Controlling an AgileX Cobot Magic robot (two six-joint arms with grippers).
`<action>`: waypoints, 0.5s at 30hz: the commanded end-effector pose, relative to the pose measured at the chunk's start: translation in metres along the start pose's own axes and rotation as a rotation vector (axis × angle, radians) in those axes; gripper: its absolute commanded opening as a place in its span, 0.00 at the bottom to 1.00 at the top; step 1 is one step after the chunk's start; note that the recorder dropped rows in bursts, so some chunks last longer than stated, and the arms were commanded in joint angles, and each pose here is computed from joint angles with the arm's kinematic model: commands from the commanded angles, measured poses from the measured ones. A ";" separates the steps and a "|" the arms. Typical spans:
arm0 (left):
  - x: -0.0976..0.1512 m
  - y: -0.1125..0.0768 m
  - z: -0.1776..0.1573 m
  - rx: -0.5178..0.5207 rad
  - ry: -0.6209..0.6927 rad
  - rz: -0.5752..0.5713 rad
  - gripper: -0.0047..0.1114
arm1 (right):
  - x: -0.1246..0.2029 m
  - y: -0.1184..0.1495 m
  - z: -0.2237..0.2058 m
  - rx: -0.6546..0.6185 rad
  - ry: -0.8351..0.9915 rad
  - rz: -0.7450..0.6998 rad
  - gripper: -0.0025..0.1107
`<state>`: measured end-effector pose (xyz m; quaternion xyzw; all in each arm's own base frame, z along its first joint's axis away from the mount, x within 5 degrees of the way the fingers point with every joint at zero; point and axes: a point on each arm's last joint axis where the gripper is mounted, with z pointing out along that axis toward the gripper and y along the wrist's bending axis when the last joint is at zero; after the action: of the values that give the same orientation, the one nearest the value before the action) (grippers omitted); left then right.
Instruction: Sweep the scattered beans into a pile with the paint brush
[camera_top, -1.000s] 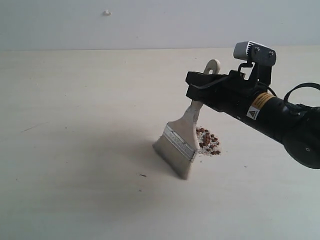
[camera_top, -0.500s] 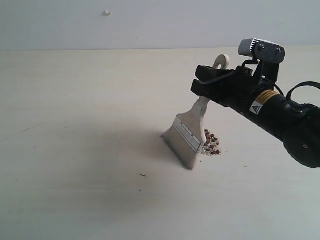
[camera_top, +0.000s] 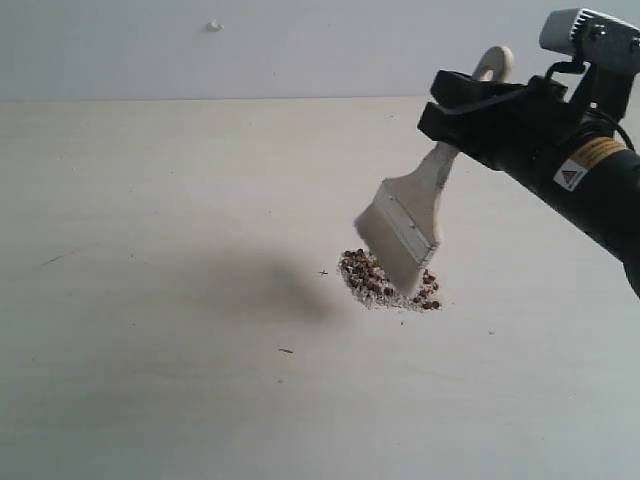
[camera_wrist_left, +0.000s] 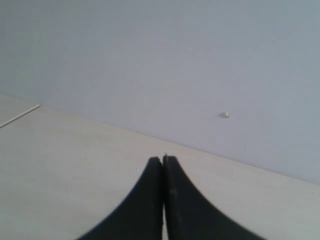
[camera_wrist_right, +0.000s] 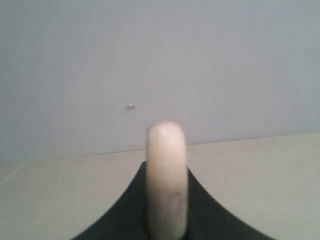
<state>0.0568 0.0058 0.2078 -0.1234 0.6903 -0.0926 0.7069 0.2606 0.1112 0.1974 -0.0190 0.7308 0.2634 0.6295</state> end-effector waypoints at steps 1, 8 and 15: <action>0.001 0.000 0.000 -0.002 -0.004 0.000 0.04 | -0.003 -0.016 -0.018 0.178 -0.037 -0.058 0.02; 0.001 0.000 0.000 -0.003 -0.004 0.000 0.04 | 0.004 -0.024 -0.029 0.247 -0.016 -0.083 0.02; 0.001 0.000 0.000 -0.003 -0.004 0.000 0.04 | 0.005 -0.027 -0.029 0.283 -0.008 -0.196 0.02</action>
<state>0.0568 0.0058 0.2078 -0.1234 0.6903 -0.0926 0.7069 0.2430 0.0781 0.1846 0.0079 0.7580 0.1077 0.6433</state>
